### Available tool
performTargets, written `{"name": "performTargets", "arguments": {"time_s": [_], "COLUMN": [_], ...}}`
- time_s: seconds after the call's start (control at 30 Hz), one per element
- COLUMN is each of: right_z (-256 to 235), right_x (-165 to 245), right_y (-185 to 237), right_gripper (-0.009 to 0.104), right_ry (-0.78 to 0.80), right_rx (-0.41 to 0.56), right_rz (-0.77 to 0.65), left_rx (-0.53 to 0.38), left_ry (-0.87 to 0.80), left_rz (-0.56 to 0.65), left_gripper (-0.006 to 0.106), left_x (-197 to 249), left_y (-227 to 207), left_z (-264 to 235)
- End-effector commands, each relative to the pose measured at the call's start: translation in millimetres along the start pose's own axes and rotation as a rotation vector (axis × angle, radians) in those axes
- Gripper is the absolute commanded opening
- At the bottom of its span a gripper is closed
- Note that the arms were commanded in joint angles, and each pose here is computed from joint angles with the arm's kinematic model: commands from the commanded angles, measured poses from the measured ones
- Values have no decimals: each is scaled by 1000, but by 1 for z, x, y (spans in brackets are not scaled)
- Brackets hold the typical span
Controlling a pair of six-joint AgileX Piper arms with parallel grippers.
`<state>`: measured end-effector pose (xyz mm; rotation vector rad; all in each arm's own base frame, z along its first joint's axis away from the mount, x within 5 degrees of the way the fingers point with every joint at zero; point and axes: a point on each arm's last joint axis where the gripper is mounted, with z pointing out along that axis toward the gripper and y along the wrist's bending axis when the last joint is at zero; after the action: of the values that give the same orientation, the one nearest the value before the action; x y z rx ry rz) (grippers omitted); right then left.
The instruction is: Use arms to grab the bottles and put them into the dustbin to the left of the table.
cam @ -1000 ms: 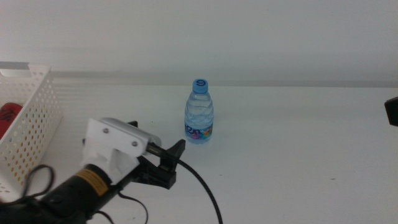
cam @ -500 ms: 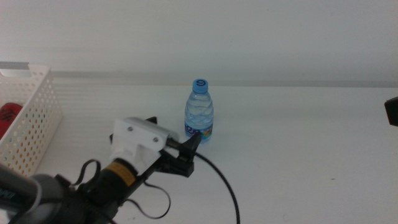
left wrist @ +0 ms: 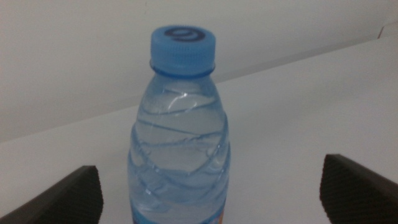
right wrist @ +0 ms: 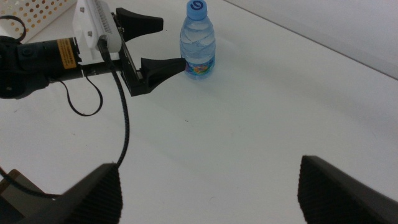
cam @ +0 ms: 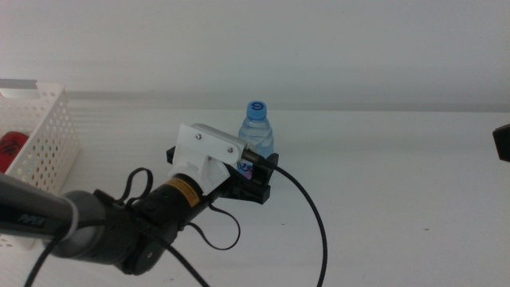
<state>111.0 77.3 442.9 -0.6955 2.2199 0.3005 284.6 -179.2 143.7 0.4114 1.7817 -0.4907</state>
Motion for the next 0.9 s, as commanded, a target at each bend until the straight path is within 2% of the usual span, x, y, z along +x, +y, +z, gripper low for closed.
{"name": "performTargets", "arguments": {"time_s": [0.0, 0.87], "right_z": [-2, -2], "right_x": [-1, -1], "right_y": [0, 0], "right_gripper": [76, 76], "right_ry": [-11, -11], "right_rx": [2, 2], "right_rz": [-3, -3], "left_rx": [-1, 29], "left_ry": [14, 12], "left_rz": [-10, -8], "left_gripper": [94, 94], "left_x": [4, 21], "left_y": [0, 0], "left_z": [6, 59]}}
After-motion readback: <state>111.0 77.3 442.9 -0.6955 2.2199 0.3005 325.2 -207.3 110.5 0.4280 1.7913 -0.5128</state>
